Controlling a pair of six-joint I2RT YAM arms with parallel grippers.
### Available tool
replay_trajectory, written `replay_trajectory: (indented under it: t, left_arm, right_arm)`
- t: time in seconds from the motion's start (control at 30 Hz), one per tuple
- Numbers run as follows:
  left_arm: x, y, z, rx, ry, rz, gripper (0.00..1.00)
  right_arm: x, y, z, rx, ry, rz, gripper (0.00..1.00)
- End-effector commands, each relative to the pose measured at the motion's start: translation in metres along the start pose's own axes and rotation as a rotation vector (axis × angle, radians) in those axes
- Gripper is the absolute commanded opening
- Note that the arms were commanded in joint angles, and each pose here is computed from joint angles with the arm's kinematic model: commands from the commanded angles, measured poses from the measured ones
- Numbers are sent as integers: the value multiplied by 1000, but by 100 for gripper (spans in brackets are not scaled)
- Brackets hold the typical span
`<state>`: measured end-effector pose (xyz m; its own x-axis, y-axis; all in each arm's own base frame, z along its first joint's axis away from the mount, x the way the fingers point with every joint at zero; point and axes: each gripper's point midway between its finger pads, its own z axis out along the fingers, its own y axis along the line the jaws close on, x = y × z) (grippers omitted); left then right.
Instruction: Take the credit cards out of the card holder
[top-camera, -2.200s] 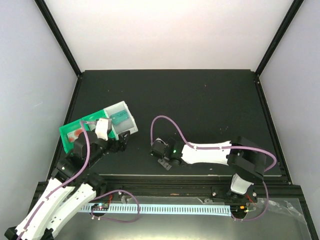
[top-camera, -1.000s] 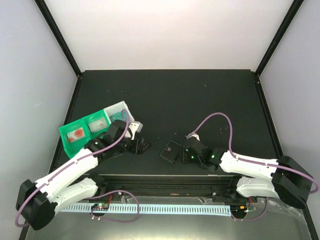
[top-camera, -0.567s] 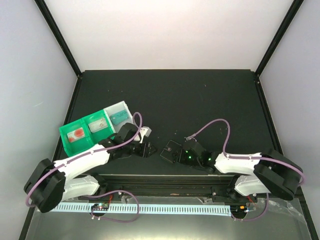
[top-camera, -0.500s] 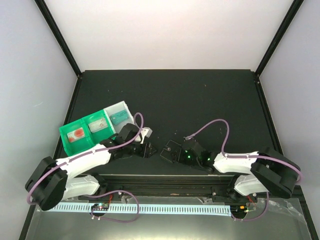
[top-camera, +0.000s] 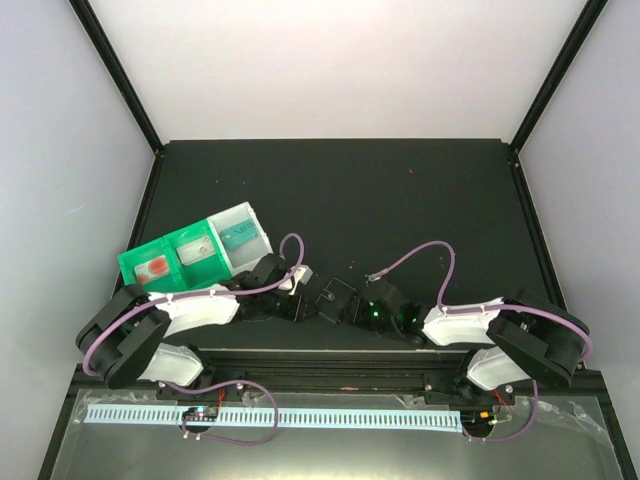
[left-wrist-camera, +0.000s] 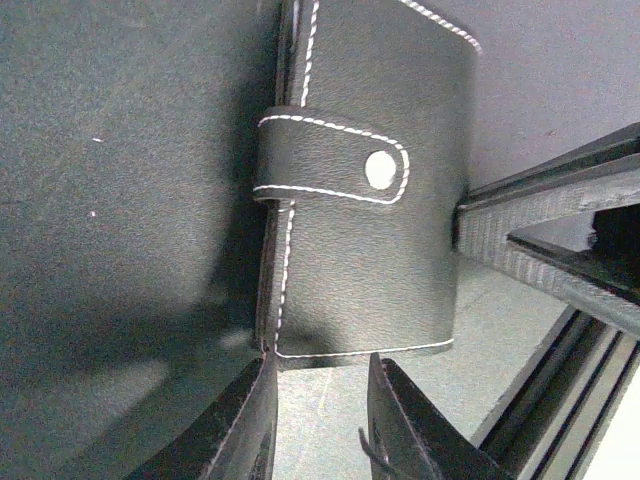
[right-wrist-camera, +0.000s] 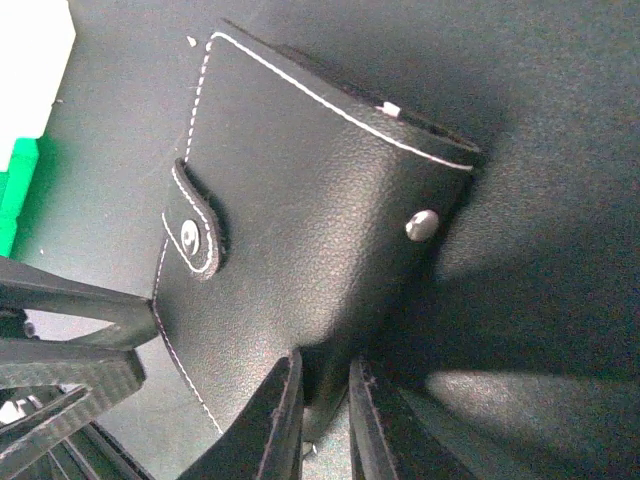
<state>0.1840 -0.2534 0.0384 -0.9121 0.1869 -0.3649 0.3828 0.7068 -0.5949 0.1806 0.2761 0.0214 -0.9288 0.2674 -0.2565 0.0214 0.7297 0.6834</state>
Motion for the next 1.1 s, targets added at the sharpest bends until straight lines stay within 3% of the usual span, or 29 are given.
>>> replay_trajectory:
  t: [0.0, 0.13, 0.3, 0.53, 0.67, 0.97, 1.07]
  left_arm:
    - [-2, -3, 9, 28, -2, 11, 27]
    - [3, -1, 13, 27, 20, 1, 22]
    - [-2, -4, 7, 26, -9, 3, 23]
    - [-14, -3, 6, -12, -33, 11, 33]
    - [-18, -3, 12, -13, -13, 15, 34]
    - [-5, 9, 21, -33, 21, -3, 23]
    - [0, 10, 23, -24, 25, -16, 19]
  right_arm:
    - [-7, 0, -1, -5, -39, -7, 11]
    - [-11, -2, -4, -1, -63, -14, 7]
    - [-17, -6, -11, 26, -97, -51, 8]
    - [-18, -3, -13, 12, -106, -43, 31]
    - [-17, -4, -8, 4, -95, -17, 36]
    - [-16, -8, 2, 9, -86, 2, 36]
    - [-18, -3, 2, -6, -91, -11, 27]
